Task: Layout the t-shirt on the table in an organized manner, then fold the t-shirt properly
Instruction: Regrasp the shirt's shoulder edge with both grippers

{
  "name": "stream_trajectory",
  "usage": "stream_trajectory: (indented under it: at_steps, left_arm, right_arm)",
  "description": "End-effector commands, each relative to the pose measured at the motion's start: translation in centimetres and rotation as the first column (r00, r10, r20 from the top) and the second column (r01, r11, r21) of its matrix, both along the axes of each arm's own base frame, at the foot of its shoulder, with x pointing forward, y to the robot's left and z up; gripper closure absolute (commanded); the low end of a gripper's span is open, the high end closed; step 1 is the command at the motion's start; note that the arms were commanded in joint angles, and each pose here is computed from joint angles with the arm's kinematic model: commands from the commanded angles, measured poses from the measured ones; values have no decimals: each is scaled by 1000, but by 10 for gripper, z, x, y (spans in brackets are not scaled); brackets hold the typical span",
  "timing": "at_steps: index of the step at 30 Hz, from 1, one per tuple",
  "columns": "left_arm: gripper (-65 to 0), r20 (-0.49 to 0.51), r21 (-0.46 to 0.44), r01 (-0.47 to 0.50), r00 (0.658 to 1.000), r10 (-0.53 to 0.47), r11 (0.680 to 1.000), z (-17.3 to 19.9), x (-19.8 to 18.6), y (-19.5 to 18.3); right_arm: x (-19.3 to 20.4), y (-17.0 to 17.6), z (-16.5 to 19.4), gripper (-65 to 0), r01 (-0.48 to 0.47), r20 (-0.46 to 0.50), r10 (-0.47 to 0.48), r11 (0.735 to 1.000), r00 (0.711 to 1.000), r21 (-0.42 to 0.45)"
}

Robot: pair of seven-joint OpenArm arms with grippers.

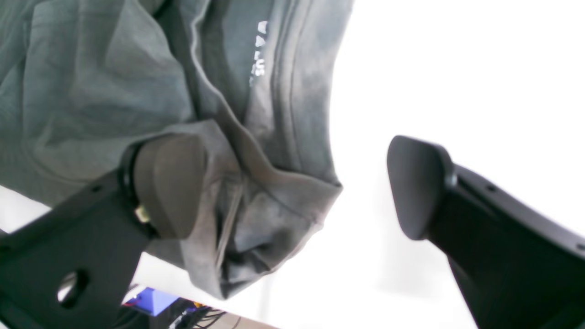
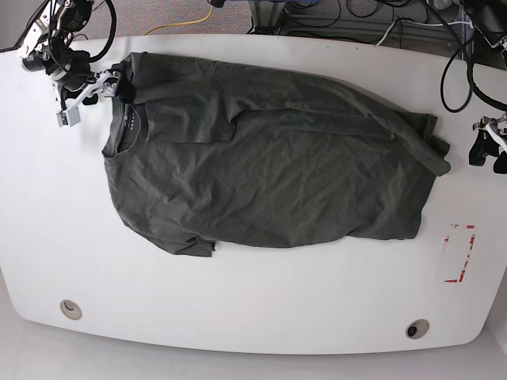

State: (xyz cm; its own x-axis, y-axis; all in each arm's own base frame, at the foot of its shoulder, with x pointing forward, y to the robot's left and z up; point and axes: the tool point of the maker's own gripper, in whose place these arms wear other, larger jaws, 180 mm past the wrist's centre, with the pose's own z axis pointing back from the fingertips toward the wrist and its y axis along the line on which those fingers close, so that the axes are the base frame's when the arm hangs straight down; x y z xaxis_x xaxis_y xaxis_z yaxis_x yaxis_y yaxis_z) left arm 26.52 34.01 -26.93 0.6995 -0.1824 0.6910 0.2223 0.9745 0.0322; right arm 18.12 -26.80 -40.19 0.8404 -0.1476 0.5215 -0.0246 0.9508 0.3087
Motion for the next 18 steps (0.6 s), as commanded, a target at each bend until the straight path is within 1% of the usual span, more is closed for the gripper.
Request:
stream_trajectory:
  at_steps: [1, 5, 10, 14, 18]
  left_arm:
    - [-353, 44, 11, 15, 999, -15, 1000, 13, 6, -1]
    - [-353, 44, 11, 15, 999, -15, 1000, 13, 6, -1]
    - [-353, 43, 11, 15, 999, -15, 1000, 12, 6, -1]
    - [-353, 41, 11, 13, 999, -14, 1000, 12, 6, 0]
    - [-353, 34, 9, 11, 999, -11, 1000, 10, 5, 0]
  right_arm:
    - [5, -4, 8, -601, 0, 32, 0, 1000, 1000, -6]
    - [0, 0, 4, -599, -2, 19, 2, 1000, 1000, 4]
    - [-4, 12, -1, -599, 6, 11, -6, 999, 1000, 36]
    - [-11, 15, -6, -599, -6, -31, 8, 999, 999, 40]
    - [-12, 22, -9, -599, -5, -40, 7, 998, 999, 57]
